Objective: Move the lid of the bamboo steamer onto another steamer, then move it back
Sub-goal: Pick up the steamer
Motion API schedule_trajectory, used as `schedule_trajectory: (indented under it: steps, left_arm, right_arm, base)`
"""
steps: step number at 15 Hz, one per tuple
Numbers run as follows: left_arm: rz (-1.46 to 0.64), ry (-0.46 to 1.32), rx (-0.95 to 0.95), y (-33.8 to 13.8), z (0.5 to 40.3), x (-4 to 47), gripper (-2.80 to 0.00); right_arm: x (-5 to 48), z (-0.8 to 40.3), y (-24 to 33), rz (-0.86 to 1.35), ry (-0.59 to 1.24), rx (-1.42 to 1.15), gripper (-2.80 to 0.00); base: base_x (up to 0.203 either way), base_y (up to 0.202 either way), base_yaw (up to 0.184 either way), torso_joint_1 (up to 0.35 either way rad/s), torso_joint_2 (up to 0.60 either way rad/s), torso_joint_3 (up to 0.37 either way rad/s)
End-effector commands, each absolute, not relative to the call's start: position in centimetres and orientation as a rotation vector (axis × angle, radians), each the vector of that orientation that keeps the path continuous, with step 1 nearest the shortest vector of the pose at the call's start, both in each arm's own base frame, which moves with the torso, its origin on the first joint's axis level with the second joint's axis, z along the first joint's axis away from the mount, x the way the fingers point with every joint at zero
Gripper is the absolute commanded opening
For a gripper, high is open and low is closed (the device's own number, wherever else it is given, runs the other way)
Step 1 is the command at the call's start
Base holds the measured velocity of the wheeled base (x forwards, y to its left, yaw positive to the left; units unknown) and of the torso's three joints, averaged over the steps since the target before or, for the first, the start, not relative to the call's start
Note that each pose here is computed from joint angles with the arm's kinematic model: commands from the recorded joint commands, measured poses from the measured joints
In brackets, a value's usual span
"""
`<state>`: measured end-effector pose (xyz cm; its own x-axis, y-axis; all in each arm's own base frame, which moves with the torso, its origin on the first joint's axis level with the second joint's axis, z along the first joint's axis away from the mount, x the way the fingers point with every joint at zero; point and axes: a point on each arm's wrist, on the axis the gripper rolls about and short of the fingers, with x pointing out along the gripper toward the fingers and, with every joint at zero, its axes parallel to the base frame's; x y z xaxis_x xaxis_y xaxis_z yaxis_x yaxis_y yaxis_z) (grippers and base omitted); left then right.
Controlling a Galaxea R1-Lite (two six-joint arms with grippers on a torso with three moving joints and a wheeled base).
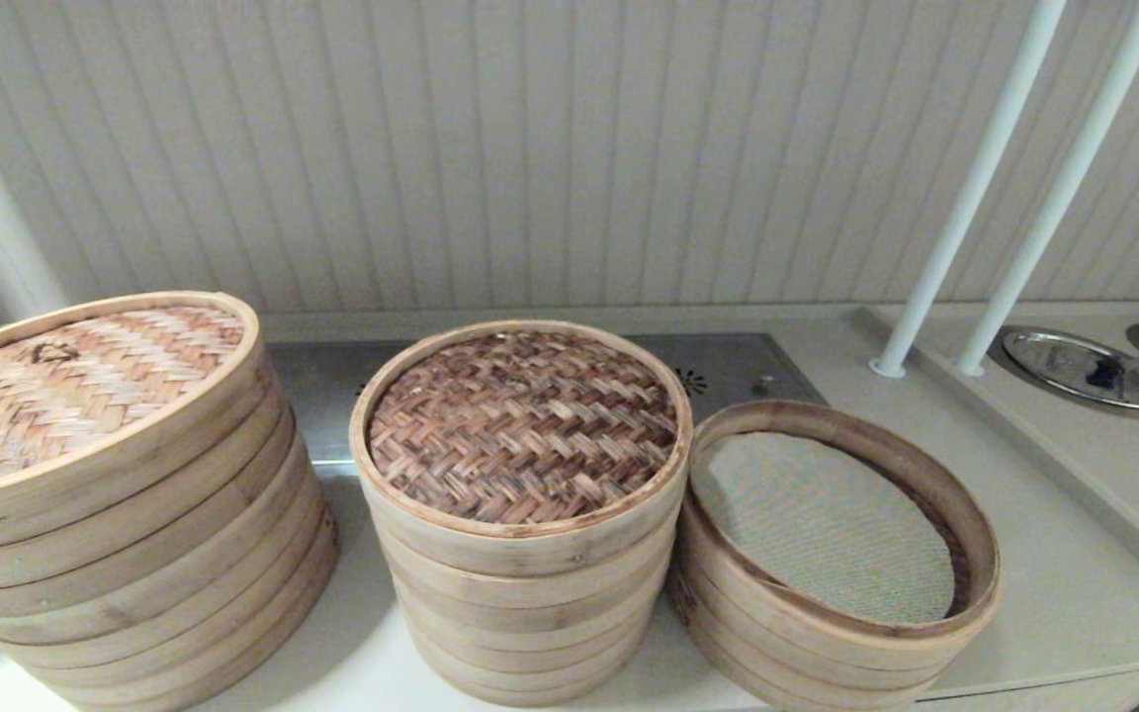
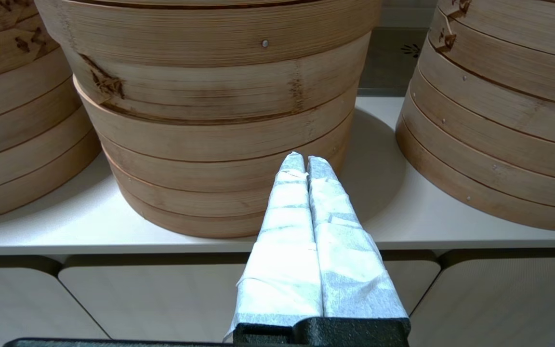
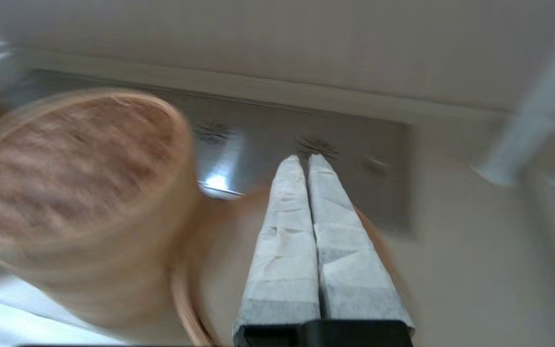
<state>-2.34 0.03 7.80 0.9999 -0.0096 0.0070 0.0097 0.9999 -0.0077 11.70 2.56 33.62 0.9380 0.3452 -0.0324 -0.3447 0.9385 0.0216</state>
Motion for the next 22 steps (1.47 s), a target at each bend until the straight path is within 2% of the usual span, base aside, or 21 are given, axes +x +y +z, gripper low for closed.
schedule_trajectory:
  steps: [1,4,8,11,12,17,22]
  left_arm:
    - [-0.009,-0.008,-0.009,0.0,7.8,-2.3,-2.8]
    - [-0.009,-0.008,-0.008,0.0,7.8,-2.3,-2.8]
    - [-0.009,-0.008,-0.009,0.0,7.8,-2.3,-2.8]
    - [-0.009,-0.006,-0.009,0.0,7.8,-2.3,-2.8]
    - [-0.009,-0.007,-0.008,0.0,7.8,-2.3,-2.8]
    - [-0.009,-0.008,-0.008,0.0,7.8,-2.3,-2.8]
    - [-0.009,-0.007,-0.008,0.0,7.8,-2.3,-2.8]
  right_arm:
    - [18.7,33.4,6.7,0.494,0.182,0.024,-2.8]
    - [21.7,32.3,13.0,0.668,0.298,0.027,-2.8]
    - [23.3,29.7,19.9,0.725,0.382,-0.044,-2.8]
    - [25.1,28.7,22.6,0.735,0.4,-0.06,-2.8]
    - [25.6,28.1,23.5,0.728,0.409,-0.068,0.0]
    - [27.2,27.3,27.1,0.701,0.387,-0.085,0.0]
    - [27.6,26.5,28.0,0.707,0.394,-0.089,0.0]
  base:
    - [0.0,0.0,0.0,0.0,0.0,0.0]
    - [0.0,0.0,0.0,0.0,0.0,0.0]
    - [0.0,0.0,0.0,0.0,0.0,0.0]
    - [0.0,0.0,0.0,0.0,0.0,0.0]
    - [0.0,0.0,0.0,0.0,0.0,0.0]
    - [0.0,0.0,0.0,0.0,0.0,0.0]
    - [0.0,0.0,0.0,0.0,0.0,0.0]
